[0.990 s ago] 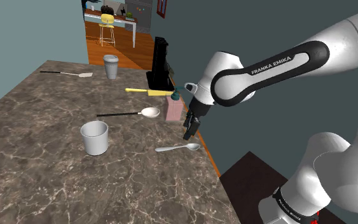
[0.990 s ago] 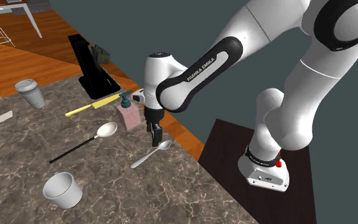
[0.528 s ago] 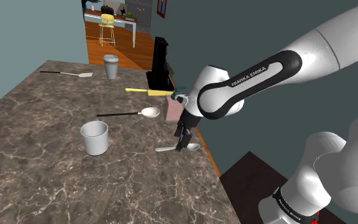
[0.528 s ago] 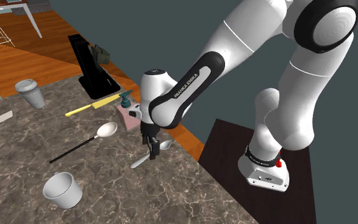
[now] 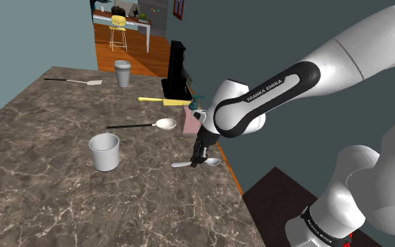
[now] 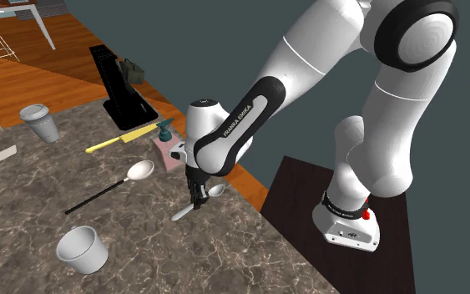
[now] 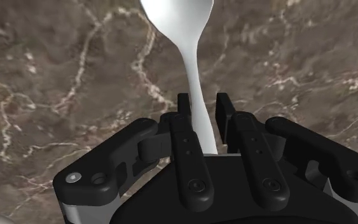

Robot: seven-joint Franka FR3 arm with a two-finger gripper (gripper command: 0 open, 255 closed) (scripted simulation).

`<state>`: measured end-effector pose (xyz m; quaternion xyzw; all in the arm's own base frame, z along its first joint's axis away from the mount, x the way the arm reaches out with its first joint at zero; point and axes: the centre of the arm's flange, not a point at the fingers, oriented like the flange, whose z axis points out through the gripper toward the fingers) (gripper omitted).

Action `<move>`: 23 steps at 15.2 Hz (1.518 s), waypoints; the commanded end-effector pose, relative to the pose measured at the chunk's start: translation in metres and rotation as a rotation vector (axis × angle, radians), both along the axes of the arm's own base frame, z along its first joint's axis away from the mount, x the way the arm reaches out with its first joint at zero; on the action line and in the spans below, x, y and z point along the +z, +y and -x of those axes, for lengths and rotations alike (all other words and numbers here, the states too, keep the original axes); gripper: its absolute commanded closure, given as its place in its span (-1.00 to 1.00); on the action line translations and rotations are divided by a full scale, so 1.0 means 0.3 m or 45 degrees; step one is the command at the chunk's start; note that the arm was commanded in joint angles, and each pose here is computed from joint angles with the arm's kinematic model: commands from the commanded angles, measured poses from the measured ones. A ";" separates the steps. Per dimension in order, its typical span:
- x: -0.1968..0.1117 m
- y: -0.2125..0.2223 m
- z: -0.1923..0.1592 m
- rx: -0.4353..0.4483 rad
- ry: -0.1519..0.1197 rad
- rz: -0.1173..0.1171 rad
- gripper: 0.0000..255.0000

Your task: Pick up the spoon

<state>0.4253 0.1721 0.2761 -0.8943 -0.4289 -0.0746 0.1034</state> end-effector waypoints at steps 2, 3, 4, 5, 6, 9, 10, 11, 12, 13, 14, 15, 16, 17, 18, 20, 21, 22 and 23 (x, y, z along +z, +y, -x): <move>-0.001 0.000 0.000 0.000 0.000 0.000 1.00; -0.001 0.000 0.000 0.000 0.000 0.000 1.00; -0.001 0.000 0.000 0.000 0.000 0.000 1.00; -0.001 0.000 0.000 0.000 0.000 0.000 1.00; -0.001 0.000 0.000 0.000 0.000 0.000 1.00; 0.035 0.000 0.000 0.000 0.000 0.000 1.00; 0.053 0.000 0.000 0.000 0.000 0.000 1.00; 0.070 0.000 0.000 0.000 0.000 0.000 1.00; 0.088 0.000 0.000 0.000 0.000 0.000 1.00; 0.106 0.000 0.000 0.000 0.000 0.000 1.00; 0.123 0.000 0.000 0.000 0.000 0.000 1.00; 0.141 0.000 0.000 0.000 0.000 0.000 1.00; 0.158 0.000 0.000 0.000 0.000 0.000 1.00; 0.176 0.000 0.000 0.000 0.000 0.000 1.00; 0.194 0.000 0.000 0.000 0.000 0.000 1.00; 0.229 0.000 0.000 0.000 0.000 0.000 1.00; 0.246 0.000 0.000 0.000 0.000 0.000 1.00; 0.264 0.000 0.000 0.000 0.000 0.000 1.00; 0.267 0.000 0.000 0.000 0.000 0.000 1.00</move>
